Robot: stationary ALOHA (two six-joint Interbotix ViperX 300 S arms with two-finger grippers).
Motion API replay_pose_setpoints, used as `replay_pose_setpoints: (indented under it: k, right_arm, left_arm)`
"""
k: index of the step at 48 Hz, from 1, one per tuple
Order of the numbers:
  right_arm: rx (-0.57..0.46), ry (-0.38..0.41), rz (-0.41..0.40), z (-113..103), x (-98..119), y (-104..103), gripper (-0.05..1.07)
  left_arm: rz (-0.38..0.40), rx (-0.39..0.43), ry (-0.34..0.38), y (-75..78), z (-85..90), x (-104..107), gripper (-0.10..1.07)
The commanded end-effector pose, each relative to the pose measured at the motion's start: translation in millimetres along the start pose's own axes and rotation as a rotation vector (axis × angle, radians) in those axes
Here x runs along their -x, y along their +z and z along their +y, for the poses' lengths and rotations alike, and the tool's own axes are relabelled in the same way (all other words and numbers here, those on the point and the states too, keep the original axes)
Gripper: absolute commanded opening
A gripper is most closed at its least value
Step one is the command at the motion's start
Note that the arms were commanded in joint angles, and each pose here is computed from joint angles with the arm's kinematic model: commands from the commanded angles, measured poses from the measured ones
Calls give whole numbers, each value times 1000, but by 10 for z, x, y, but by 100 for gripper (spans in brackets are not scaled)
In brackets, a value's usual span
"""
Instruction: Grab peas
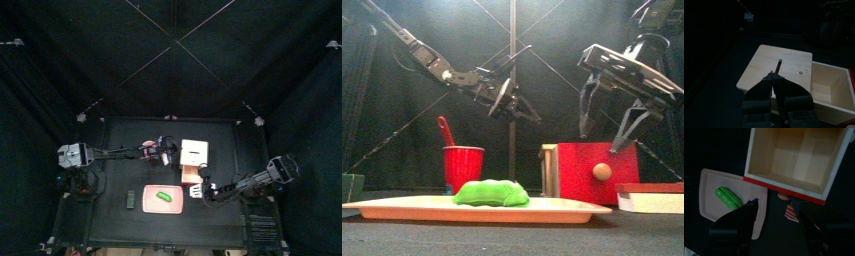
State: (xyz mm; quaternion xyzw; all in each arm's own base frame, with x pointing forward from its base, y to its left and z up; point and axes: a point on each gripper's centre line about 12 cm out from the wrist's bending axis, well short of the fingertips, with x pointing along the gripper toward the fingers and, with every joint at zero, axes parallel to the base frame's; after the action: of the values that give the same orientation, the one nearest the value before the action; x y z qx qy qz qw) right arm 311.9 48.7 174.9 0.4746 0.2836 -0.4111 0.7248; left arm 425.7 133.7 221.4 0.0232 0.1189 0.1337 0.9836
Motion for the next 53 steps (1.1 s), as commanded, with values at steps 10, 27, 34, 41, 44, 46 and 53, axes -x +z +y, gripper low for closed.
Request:
replay_pose_setpoints:
  k: [10,27,34,41,44,46,53]
  right_arm:
    - [51,125,-14,143,252,45,89]
    - [241,278,-116,321,299,153,89]
    - [331,347,-135,414,271,135,89]
    - [416,389,-124,540,145,98,89]
    - [445,395,-114,568,77,73,89]
    - [463,396,-110,581,30,53,89]
    - [538,387,-106,632,-157,-40,89]
  left_arm:
    - [-87,-71,-68,310,-244,355,43]
    - [-210,-78,-125,417,-443,896,43]
    - [-266,-68,-151,435,-523,1142,43]
    - [-316,-41,-181,422,-621,1407,43]
    - [-334,-32,-191,418,-646,1508,43]
    - [-345,-26,-196,399,-656,1578,43]
    - [-351,-46,-230,301,-729,1724,43]
